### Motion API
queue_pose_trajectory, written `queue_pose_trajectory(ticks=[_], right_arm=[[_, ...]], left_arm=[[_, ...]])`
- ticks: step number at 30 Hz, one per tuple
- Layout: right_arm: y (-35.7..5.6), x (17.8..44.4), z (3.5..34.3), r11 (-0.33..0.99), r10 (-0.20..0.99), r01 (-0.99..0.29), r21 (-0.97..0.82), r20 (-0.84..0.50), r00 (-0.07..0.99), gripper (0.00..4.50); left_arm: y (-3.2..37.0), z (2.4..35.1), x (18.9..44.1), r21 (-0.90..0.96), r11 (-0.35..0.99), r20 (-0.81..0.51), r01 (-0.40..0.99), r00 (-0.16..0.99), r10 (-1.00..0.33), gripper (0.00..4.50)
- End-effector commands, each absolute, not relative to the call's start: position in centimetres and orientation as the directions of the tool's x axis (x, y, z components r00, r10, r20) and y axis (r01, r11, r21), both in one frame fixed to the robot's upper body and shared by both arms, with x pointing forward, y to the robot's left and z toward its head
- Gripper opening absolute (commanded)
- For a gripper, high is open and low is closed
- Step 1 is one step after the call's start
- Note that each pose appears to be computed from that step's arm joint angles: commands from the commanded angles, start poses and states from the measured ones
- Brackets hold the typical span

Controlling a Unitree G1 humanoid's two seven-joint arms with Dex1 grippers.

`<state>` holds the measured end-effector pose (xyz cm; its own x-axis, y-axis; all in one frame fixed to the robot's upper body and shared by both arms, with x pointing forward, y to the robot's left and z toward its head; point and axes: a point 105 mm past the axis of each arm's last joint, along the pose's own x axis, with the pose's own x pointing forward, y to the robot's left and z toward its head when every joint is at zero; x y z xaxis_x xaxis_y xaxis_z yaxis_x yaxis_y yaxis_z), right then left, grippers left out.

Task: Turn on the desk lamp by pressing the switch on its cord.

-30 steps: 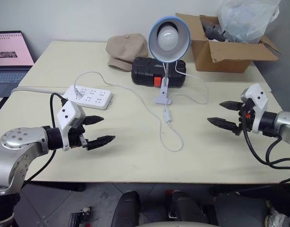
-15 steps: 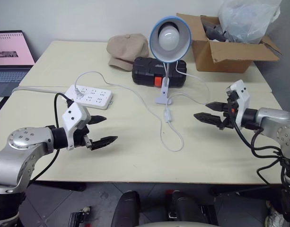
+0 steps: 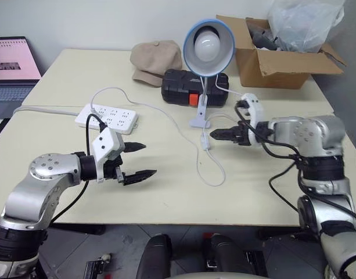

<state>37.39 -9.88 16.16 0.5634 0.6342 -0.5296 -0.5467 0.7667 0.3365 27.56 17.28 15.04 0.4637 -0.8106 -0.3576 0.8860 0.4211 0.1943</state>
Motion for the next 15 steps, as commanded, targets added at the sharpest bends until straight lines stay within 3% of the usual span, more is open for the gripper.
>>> queue_pose_trajectory(ticks=[1, 15], right_arm=[[-8.9, 39.0, 16.3, 0.778, 0.619, -0.541, 0.319, -0.537, 0.574, 4.43], [-6.2, 41.2, 15.0, 0.758, 0.635, -0.561, 0.331, -0.571, 0.521, 4.43]], left_arm=[[16.6, 15.1, 27.4, 0.244, 0.389, -0.352, 0.888, 0.455, -0.818, 4.5], [16.2, 14.6, 27.5, 0.264, 0.395, -0.342, 0.88, 0.468, -0.814, 4.5]])
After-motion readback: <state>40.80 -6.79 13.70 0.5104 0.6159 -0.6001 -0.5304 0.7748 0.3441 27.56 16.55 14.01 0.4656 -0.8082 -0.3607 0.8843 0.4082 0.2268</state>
